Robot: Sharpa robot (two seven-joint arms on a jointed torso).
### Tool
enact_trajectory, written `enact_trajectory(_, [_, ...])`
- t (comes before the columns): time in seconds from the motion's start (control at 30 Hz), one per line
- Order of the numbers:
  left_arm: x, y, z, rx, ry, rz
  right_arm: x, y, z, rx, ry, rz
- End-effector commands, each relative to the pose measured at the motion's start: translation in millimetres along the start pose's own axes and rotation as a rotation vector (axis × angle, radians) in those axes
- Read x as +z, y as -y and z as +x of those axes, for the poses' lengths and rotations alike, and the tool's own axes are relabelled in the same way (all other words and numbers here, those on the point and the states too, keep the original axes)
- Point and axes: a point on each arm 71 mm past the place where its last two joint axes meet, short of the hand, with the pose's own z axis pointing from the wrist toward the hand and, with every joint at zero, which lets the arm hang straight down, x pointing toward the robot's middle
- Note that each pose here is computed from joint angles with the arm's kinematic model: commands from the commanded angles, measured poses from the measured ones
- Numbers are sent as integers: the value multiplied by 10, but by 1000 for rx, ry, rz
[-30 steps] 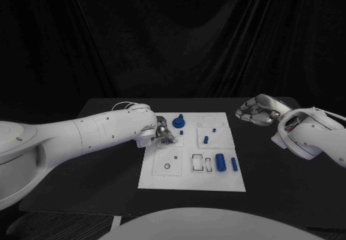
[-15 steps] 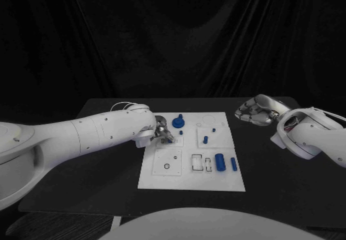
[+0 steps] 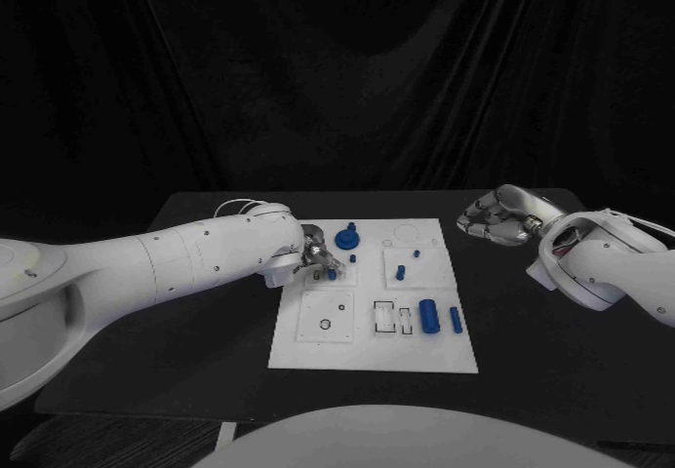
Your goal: Assemble the parts on the task board
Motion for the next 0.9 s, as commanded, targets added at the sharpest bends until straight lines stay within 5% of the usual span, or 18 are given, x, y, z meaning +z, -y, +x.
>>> enact_trajectory(0.03, [4,14,8,-1,4,0,-1,14,14,-1,-8,13])
enact_trajectory(0.53, [3,-7,8,2,-3,-9,0,24,33,-1,-17,18])
enact_trajectory(0.9, [-54,14,12,13,50,48,-5,38,30,-2,-17,22])
